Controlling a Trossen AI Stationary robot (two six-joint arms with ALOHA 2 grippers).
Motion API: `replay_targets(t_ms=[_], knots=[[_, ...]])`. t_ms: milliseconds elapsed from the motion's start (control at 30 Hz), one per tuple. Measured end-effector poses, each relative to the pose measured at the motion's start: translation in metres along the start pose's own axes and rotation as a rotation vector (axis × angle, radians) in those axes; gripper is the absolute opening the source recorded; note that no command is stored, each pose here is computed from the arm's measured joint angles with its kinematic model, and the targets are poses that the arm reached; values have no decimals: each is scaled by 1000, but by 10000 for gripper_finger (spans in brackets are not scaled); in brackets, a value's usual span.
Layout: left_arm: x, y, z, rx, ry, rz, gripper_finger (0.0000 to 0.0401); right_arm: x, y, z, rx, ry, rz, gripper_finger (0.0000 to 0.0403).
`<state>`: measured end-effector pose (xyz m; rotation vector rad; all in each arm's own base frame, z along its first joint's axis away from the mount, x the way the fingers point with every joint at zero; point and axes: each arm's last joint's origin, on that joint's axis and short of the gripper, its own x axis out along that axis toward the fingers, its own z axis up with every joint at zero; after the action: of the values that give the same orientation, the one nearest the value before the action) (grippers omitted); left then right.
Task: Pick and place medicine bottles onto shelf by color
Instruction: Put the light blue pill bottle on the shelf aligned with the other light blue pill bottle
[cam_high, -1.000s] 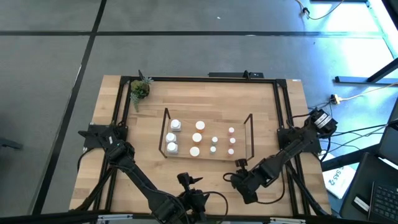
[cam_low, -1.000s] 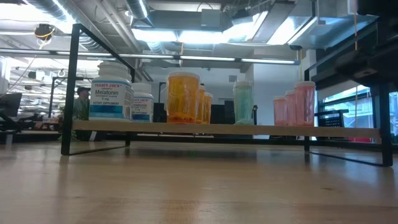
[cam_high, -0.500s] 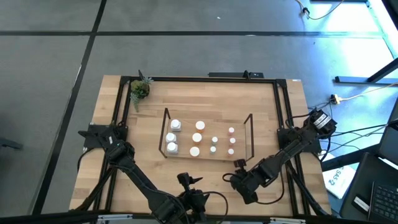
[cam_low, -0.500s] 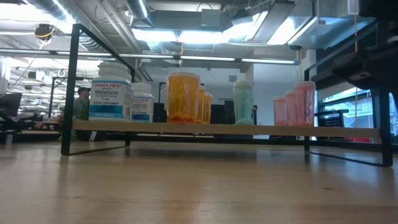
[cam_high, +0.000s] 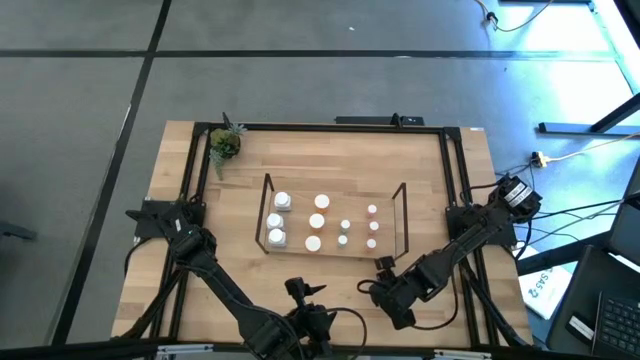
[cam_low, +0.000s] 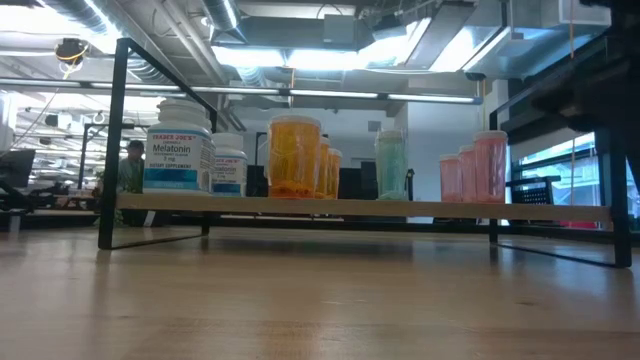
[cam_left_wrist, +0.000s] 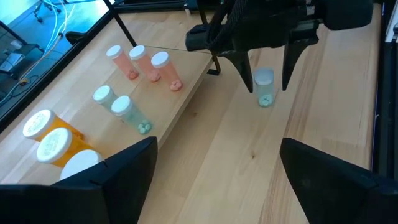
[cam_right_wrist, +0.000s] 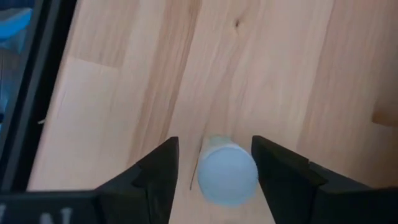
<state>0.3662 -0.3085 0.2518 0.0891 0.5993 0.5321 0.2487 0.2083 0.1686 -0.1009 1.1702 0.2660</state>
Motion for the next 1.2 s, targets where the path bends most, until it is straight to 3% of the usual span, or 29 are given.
replay_targets(t_ms=[267, 667, 833, 1000, 1200], knots=[[0, 0, 0, 0, 0, 0, 331, -22, 4, 12, -9, 68, -46, 204], [0, 0, 0, 0, -2, 2, 332, -68, 28, 29, -76, -28, -258, 204], [1, 1, 0, 2, -1, 6, 334, -73, 30, 30, -121, -72, -344, 204], [2, 1, 1, -2, -1, 8, 331, -72, 23, 32, -102, -57, -351, 204], [14, 0, -3, -3, 23, 16, 333, -81, 20, 32, -78, -29, -263, 204]])
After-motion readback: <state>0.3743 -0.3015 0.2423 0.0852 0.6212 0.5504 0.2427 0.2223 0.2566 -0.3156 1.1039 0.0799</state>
